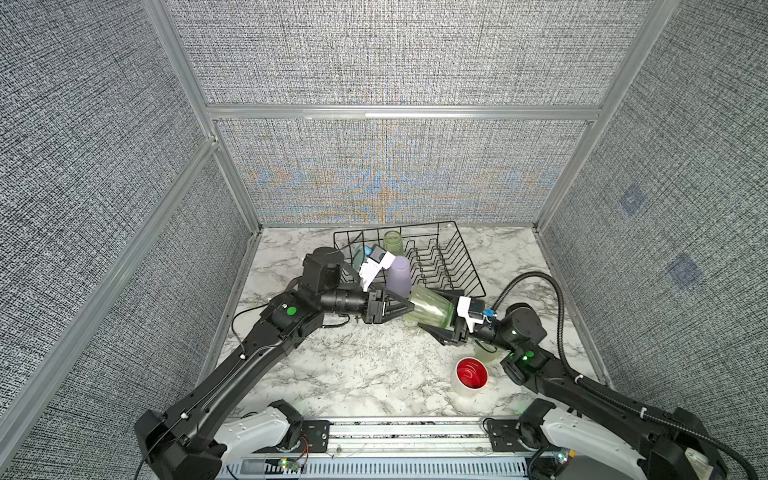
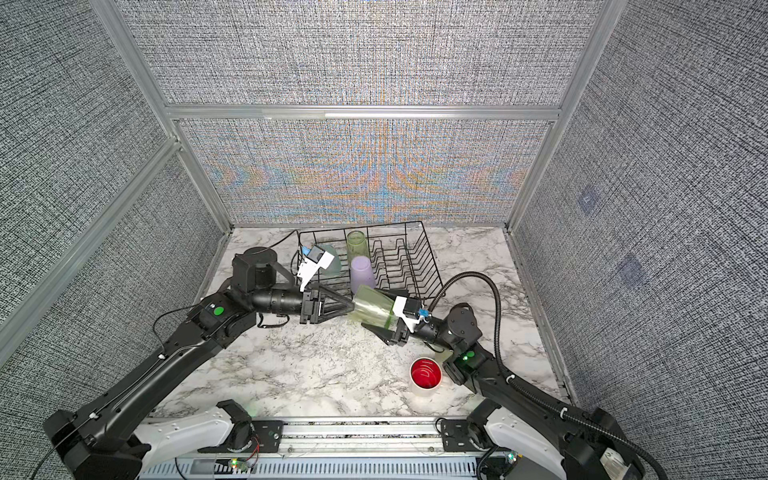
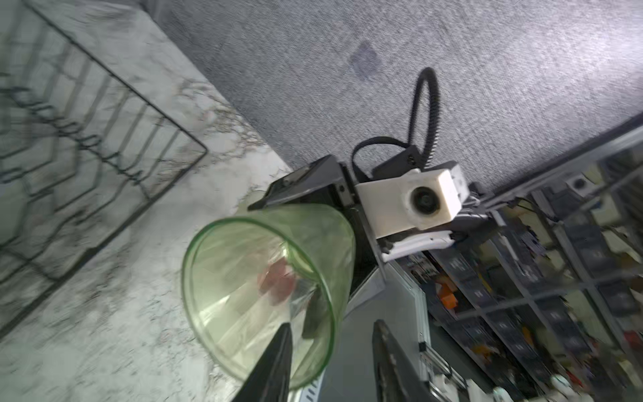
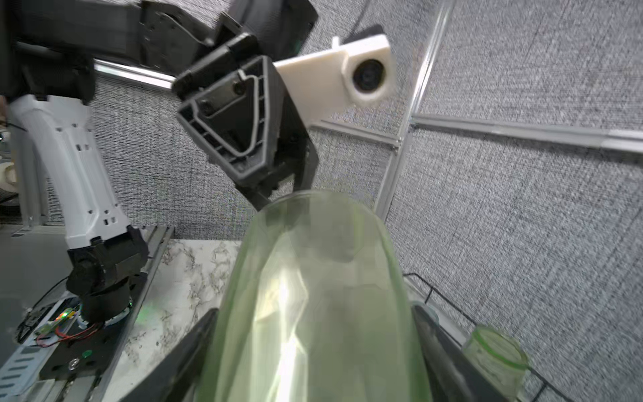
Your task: Load the cups into the dish rack
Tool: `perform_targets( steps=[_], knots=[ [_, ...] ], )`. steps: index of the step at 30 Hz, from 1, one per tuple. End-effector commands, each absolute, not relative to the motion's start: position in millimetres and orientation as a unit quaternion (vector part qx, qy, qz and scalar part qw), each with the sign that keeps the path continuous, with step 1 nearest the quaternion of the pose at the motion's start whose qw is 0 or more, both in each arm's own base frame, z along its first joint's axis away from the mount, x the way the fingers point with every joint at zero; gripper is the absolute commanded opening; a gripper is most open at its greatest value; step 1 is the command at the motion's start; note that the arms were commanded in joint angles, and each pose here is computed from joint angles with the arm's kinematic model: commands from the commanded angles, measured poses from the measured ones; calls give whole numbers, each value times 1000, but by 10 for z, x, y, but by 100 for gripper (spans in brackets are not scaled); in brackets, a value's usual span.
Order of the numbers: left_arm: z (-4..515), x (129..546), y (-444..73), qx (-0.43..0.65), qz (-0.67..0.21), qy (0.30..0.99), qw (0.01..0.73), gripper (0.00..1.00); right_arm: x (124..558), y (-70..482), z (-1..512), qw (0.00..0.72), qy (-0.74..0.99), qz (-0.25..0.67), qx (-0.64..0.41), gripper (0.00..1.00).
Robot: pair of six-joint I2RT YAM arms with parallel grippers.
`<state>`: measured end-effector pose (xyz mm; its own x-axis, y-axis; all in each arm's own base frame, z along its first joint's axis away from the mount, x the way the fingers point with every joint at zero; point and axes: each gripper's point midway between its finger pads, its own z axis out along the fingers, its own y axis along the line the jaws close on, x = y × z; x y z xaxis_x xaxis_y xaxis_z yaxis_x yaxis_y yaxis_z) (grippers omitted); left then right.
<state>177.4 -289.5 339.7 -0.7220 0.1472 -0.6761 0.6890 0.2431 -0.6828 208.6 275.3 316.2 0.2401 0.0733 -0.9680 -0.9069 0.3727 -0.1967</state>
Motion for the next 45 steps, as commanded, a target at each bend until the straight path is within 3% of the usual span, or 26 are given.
perform_targets(
  steps=[1,5,8,12,18,22,30,40,45],
  knots=[
    [3064,2114,-2554,215,-425,825,303,40,2377,2754,2839,596,611,328,-405,59],
    [2833,2313,-2049,136,-301,877,349,40,2565,2879,2742,523,678,318,-408,58],
    [2669,2441,-1590,62,-203,902,376,63,2700,2969,2704,478,717,315,-398,57],
    [2444,2490,-1222,2,-139,916,378,81,2881,3124,2702,433,750,308,-394,56],
    [1992,2471,-631,-108,-48,934,338,86,3071,3373,2596,379,781,272,-415,56],
    [1746,2407,-499,-156,-50,937,310,87,3190,3515,2523,340,806,247,-415,56],
    [1585,2408,-624,-177,-139,934,277,95,3455,3768,2229,284,844,164,-424,56],
    [1473,2350,-631,-211,-190,925,251,100,3686,3961,1790,263,854,64,-444,57],
    [1422,2300,-537,-222,-167,928,247,99,3955,4015,1547,280,881,28,-380,58]
  ],
)
